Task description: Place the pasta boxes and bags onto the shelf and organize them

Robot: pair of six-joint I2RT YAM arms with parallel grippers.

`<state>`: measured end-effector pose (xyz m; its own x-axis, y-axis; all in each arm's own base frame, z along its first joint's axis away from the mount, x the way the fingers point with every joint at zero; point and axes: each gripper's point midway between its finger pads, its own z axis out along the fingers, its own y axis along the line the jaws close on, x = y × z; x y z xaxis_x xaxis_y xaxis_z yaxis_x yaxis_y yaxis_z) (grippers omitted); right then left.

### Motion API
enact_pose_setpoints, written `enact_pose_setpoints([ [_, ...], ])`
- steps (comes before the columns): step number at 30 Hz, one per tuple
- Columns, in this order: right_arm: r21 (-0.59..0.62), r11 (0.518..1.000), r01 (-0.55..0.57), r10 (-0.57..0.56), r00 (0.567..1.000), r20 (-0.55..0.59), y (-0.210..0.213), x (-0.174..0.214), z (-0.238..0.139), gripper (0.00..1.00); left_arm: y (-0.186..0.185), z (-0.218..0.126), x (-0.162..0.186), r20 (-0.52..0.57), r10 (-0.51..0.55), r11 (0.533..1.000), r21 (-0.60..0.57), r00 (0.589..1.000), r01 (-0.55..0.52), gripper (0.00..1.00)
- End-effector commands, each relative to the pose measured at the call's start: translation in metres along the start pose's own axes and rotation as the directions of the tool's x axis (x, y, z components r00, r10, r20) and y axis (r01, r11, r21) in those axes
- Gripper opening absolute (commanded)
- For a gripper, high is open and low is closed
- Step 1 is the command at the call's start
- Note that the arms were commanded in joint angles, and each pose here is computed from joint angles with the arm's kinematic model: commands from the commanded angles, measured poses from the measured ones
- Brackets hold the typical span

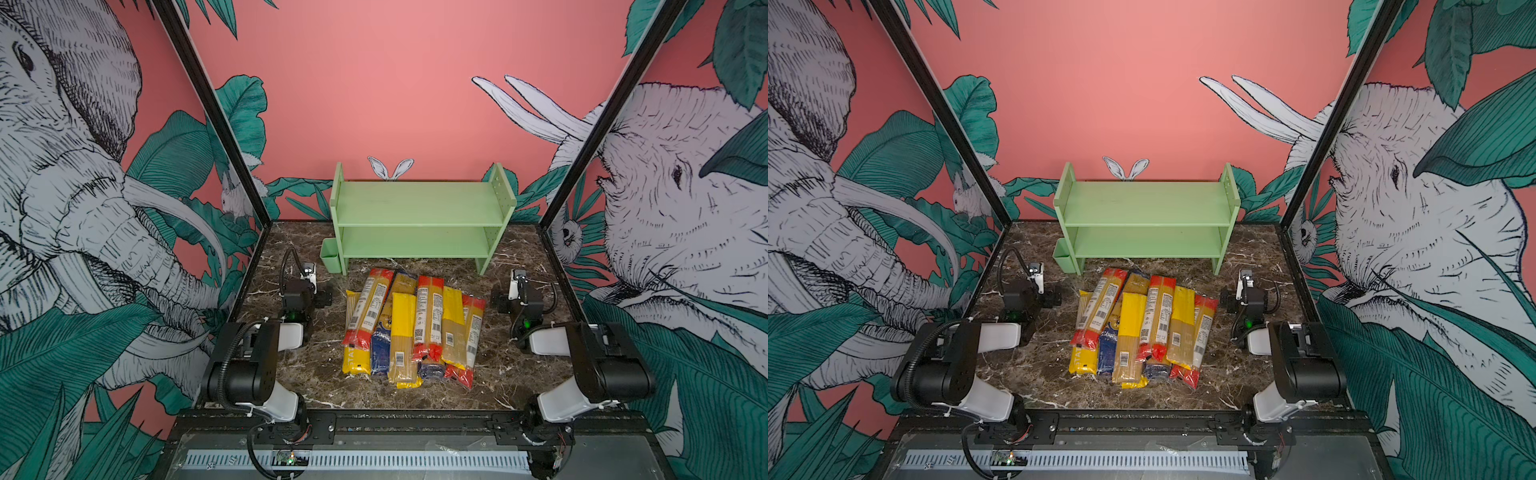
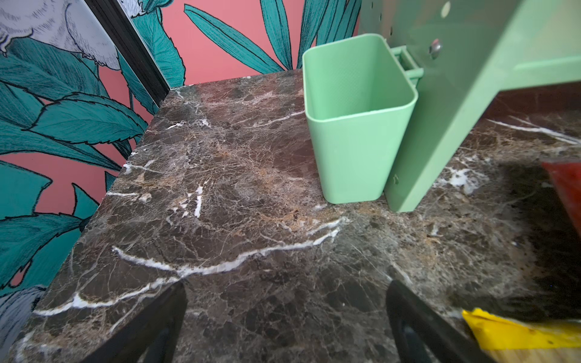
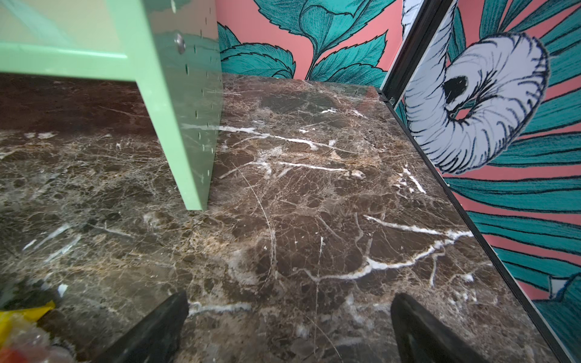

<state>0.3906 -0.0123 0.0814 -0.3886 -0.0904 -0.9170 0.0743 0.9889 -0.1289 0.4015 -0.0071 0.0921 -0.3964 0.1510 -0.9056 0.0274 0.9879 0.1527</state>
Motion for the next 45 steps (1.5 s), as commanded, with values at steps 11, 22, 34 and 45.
enact_pose_setpoints([
  [11,-0.005,1.000,-0.005,0.006,0.999,0.045,0.000,-0.015,0.002,0.99,0.000,0.002,-0.008,0.013,0.008,1.000,0.010,1.000,-0.008,1.00],
  [22,-0.005,1.000,-0.002,0.002,0.999,0.038,0.000,-0.014,0.002,0.99,0.000,0.003,-0.009,0.011,0.009,1.000,0.012,1.000,-0.009,1.00],
  [34,0.019,1.000,-0.009,0.008,0.999,0.047,-0.004,-0.018,0.001,0.99,0.000,0.002,-0.008,0.014,0.007,1.000,0.010,1.000,-0.007,0.99],
  [45,0.282,0.955,-0.093,0.164,0.958,-0.237,-0.052,-0.028,-0.055,0.99,0.007,0.001,-0.060,-0.080,-0.024,1.000,0.010,0.997,0.025,0.94],
])
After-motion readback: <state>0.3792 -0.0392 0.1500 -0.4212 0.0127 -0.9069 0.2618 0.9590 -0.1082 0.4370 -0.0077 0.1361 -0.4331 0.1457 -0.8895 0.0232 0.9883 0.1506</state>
